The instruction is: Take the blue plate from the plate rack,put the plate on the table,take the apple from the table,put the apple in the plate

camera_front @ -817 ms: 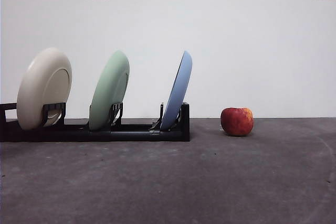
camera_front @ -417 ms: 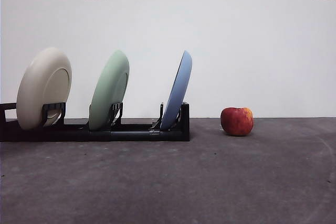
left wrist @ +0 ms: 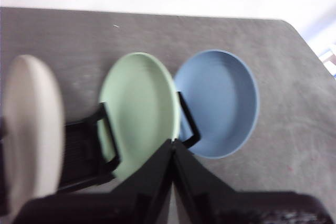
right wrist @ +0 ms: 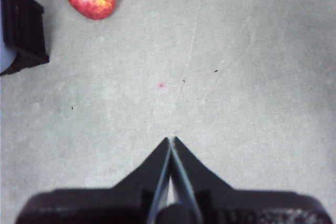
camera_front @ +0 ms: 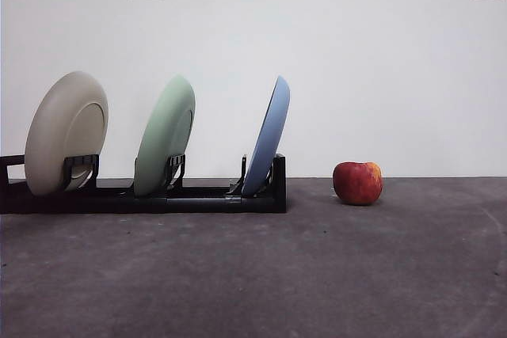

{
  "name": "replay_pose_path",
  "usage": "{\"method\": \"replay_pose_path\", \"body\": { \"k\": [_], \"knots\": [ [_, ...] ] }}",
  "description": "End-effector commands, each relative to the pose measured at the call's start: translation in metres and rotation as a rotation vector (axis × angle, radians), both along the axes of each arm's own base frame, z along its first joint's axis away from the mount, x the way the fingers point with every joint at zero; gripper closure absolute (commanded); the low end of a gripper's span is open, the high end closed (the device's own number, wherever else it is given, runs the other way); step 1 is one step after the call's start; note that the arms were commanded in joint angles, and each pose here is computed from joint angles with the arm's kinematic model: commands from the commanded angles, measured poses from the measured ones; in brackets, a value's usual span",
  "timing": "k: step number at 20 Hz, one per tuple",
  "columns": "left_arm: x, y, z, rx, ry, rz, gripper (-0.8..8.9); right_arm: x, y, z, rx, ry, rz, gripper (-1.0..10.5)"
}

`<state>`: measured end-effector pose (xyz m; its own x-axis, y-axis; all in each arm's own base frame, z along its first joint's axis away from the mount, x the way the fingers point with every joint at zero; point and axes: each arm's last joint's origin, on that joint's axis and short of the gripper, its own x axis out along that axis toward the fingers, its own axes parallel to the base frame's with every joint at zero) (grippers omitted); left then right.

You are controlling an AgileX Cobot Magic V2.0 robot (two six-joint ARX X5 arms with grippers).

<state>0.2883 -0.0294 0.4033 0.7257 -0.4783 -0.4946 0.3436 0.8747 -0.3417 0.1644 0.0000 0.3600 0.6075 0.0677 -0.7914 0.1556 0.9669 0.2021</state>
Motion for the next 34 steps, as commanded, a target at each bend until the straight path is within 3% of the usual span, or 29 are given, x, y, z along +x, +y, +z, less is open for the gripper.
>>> {"method": "replay_pose_path", "body": {
  "k": [1,7,13,15,18,21,23,34],
  "knots": [
    [0.024,-0.022,0.0,-0.008,0.041,-0.065,8.17,0.001,0.0,0.001,-0.017,-0.007,0.022,9.5],
    [0.081,-0.1,-0.007,-0.015,0.111,-0.259,8.17,0.002,0.0,0.001,-0.035,-0.008,0.044,9.5],
    [0.112,-0.154,-0.037,-0.015,0.209,-0.332,8.17,0.002,0.0,0.001,-0.035,-0.008,0.043,9.5],
    [0.118,-0.163,-0.049,-0.025,0.242,-0.329,8.02,0.002,0.0,0.001,-0.035,-0.007,0.043,9.5],
    [0.124,-0.172,-0.062,-0.067,0.291,-0.333,6.1,0.002,0.0,0.001,-0.035,-0.009,0.043,9.5],
    [0.125,-0.18,-0.067,-0.058,0.291,-0.333,5.79,0.002,0.0,0.001,-0.038,-0.009,0.041,9.5],
    [0.125,-0.182,-0.068,-0.062,0.297,-0.315,4.52,0.002,0.0,0.001,-0.038,-0.009,0.041,9.5],
    [0.123,-0.21,-0.079,0.042,0.227,-0.238,4.49,0.002,0.0,0.001,-0.037,-0.008,0.041,9.5]
  ]
}}
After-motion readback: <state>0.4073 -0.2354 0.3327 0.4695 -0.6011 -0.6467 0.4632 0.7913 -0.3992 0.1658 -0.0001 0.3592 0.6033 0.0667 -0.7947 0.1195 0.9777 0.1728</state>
